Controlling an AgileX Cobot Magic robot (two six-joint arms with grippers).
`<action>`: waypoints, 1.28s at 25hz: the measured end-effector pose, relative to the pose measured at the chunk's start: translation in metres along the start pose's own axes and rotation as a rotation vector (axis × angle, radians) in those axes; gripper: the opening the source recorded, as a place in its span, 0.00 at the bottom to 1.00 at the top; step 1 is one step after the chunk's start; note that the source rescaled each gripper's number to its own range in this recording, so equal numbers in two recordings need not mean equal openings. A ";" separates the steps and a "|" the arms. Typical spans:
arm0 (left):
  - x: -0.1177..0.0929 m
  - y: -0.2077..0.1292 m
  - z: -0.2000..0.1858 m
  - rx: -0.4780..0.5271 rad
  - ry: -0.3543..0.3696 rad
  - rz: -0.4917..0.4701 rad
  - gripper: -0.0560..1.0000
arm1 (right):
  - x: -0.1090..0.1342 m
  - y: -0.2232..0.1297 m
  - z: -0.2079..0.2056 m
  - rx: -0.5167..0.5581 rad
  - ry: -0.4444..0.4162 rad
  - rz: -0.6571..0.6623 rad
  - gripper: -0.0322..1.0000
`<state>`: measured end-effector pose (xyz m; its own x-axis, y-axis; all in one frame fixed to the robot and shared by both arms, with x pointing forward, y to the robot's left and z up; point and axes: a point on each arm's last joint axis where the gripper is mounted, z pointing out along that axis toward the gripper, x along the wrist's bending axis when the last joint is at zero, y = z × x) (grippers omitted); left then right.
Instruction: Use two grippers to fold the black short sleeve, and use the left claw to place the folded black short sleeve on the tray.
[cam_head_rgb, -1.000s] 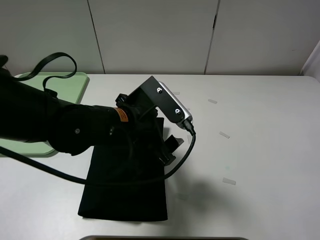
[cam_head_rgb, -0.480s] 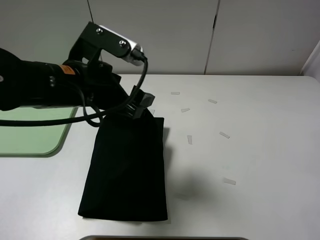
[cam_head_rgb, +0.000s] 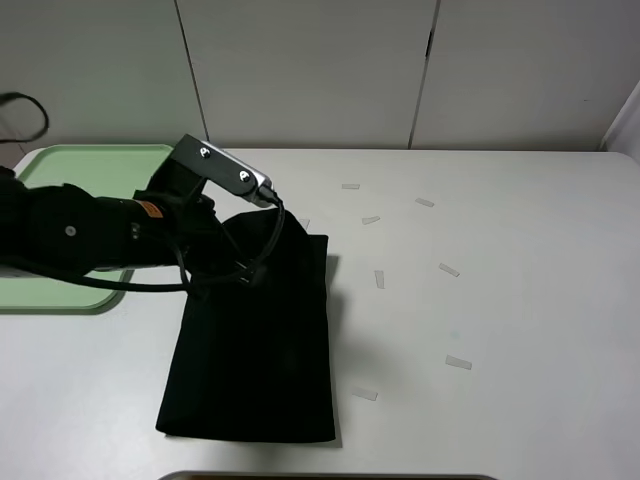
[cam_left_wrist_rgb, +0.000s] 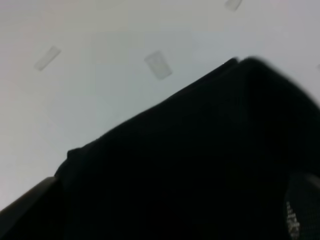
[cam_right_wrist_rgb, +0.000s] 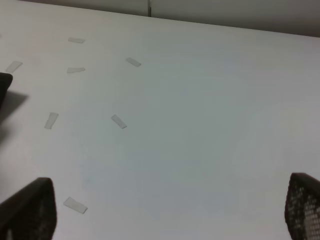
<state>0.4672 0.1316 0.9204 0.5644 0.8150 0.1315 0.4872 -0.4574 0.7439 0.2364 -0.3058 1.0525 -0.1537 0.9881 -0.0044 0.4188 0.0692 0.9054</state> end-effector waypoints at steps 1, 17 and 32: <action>0.000 -0.004 0.006 0.010 0.010 0.000 0.86 | 0.000 0.000 0.000 0.000 0.000 0.000 1.00; -0.014 0.018 0.052 -0.152 -0.069 -0.053 0.86 | 0.000 0.000 0.000 0.000 0.000 0.000 1.00; -0.007 0.039 -0.002 -0.104 -0.093 -0.019 0.86 | 0.000 0.000 0.000 0.000 0.000 0.000 1.00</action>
<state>0.4813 0.1088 0.9497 0.6174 0.7845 0.0584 0.4297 -0.3986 0.8103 0.2364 -0.3058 1.0525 -0.1537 0.9881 -0.0044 0.4188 0.0692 0.9054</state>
